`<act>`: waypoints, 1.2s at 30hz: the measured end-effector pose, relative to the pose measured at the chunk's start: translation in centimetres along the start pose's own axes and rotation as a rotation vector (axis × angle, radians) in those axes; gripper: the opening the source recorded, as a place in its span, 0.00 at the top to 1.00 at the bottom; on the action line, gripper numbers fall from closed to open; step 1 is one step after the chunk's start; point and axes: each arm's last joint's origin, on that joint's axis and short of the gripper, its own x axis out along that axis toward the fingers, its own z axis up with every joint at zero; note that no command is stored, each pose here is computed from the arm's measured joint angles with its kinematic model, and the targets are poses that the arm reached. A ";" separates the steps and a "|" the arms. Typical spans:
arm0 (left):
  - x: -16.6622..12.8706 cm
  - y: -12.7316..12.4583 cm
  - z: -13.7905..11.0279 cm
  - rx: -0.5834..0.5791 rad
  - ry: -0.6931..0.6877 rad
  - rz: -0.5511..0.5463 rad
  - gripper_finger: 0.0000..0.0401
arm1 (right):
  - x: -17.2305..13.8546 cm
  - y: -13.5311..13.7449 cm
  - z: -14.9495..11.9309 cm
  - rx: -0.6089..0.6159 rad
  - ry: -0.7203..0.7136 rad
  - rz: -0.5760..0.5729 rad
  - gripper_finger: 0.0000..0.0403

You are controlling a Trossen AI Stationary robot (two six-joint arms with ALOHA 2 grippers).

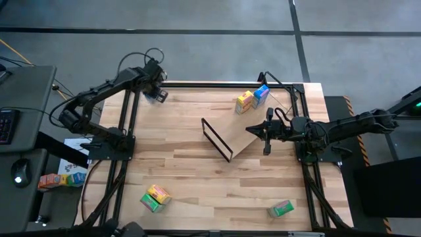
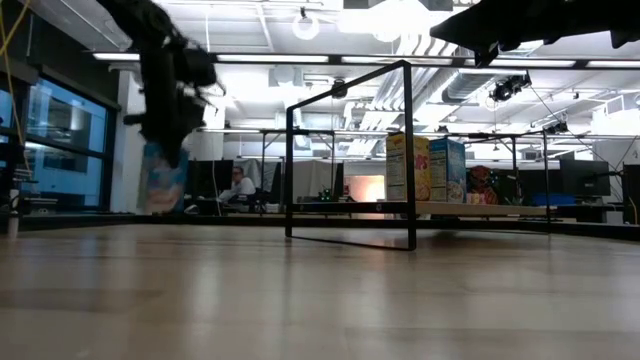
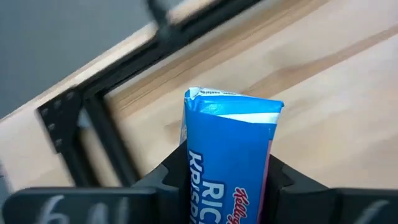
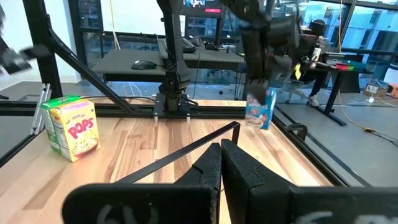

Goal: Stack cereal on shelf
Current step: Put the blue cereal box on the shelf aligned with the blue cereal box

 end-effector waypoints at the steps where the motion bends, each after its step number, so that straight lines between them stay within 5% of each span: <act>1: -1.1 -0.1 0.6 -0.014 -0.035 -0.031 0.78 | 0.0 0.0 0.0 -0.001 0.000 0.000 1.00; 7: -9.3 -2.2 3.9 -0.001 -0.323 -0.203 0.77 | 0.0 0.0 0.0 -0.001 0.000 0.000 1.00; 14: -16.2 -9.6 3.9 0.202 -0.544 -0.353 0.78 | 0.0 0.0 0.0 0.000 -0.003 -0.002 1.00; 25: -14.4 -23.2 1.7 0.599 -0.552 -0.318 0.78 | -0.2 -0.5 1.7 -0.004 -0.160 -0.119 1.00; 36: -13.1 -30.0 4.5 0.706 -0.567 -0.420 0.78 | -0.2 -0.4 1.5 -0.030 -0.147 -0.117 1.00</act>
